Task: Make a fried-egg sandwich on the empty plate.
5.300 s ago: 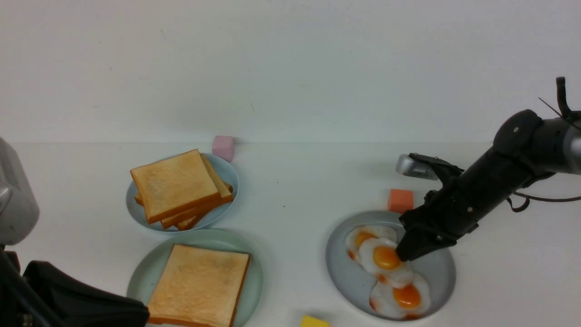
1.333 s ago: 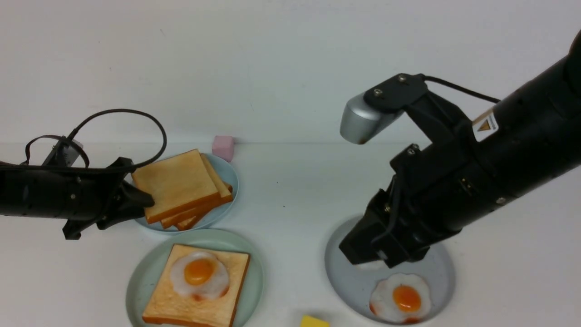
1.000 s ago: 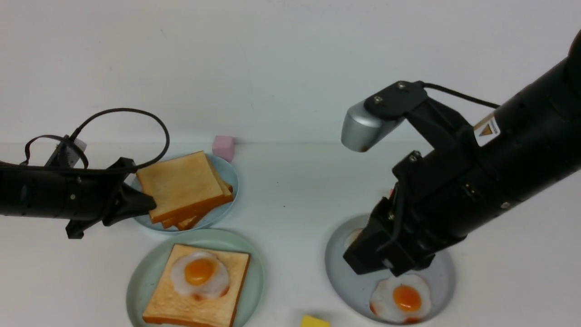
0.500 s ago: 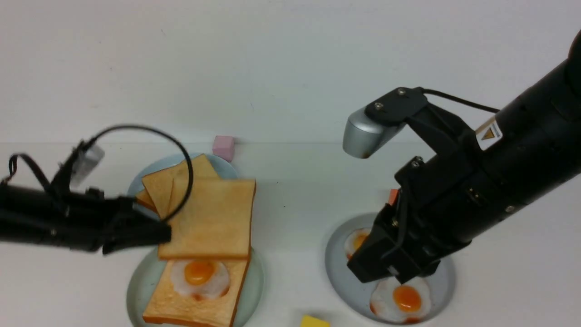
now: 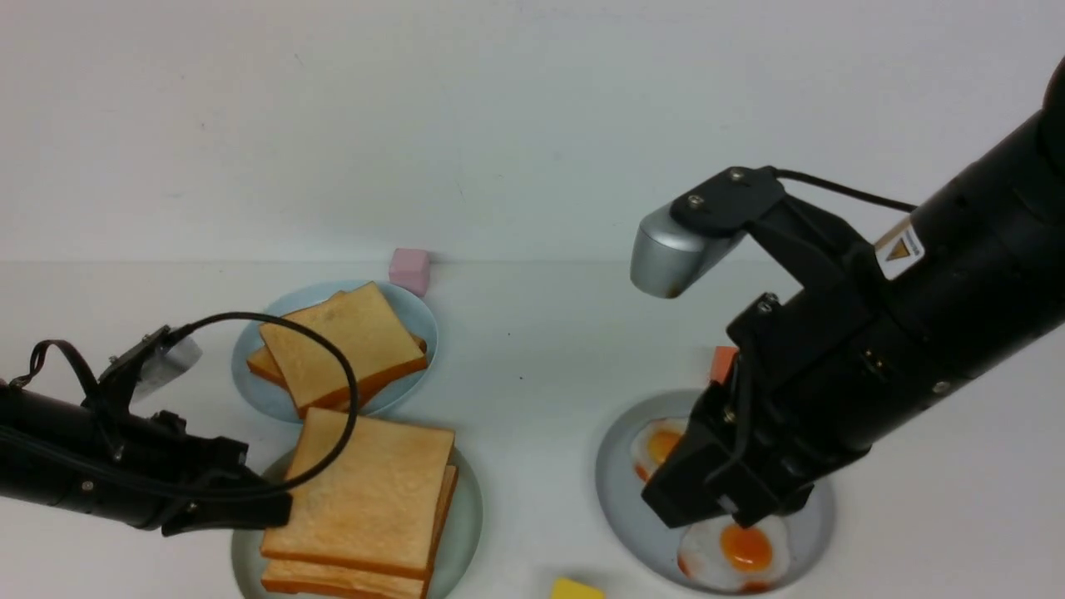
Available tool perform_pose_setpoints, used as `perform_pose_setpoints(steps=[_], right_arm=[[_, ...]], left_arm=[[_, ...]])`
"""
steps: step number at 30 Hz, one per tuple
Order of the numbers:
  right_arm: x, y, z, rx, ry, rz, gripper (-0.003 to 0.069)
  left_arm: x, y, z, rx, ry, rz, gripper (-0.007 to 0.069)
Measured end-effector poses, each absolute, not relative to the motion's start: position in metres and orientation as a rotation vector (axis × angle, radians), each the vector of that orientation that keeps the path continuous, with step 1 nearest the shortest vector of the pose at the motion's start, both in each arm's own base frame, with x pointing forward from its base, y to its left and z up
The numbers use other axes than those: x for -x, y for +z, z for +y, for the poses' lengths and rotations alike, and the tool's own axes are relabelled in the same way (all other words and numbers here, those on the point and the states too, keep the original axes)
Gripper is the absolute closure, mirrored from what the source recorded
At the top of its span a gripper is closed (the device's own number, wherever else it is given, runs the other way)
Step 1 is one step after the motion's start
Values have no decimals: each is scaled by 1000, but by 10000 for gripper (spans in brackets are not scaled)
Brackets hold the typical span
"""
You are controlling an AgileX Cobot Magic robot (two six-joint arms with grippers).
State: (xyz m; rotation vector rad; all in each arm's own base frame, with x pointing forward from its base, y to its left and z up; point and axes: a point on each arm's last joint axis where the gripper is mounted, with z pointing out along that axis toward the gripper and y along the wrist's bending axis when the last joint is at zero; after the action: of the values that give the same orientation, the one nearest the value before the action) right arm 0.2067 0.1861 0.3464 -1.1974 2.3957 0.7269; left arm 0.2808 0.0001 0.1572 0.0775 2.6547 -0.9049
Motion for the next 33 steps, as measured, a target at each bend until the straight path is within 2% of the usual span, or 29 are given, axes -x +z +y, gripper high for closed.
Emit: perform_pose_setpoints(steps=[9,13,20,24,28,33], right_arm=[[-207,347,186,1196,731,2395,391],[-207,347,186,1196,731,2395,391],[-205,347,187,1157,764,2425,394],[-205,347,187,1150,772,2435,404],[-206,346,186,1156,740,2438,433],[-209,345,184,1096,704,2456,518]], left_arm=[[-281,156,2,-42,-871,2669,600],[-282,155,3,-8,-869,2679,525],[-277,165,2,-25,-861,2678,294],[-272,178,3,9,-822,2681,204],[-266,197,3,55,-794,2647,186],[-247,243,-2,157,-782,2534,183]])
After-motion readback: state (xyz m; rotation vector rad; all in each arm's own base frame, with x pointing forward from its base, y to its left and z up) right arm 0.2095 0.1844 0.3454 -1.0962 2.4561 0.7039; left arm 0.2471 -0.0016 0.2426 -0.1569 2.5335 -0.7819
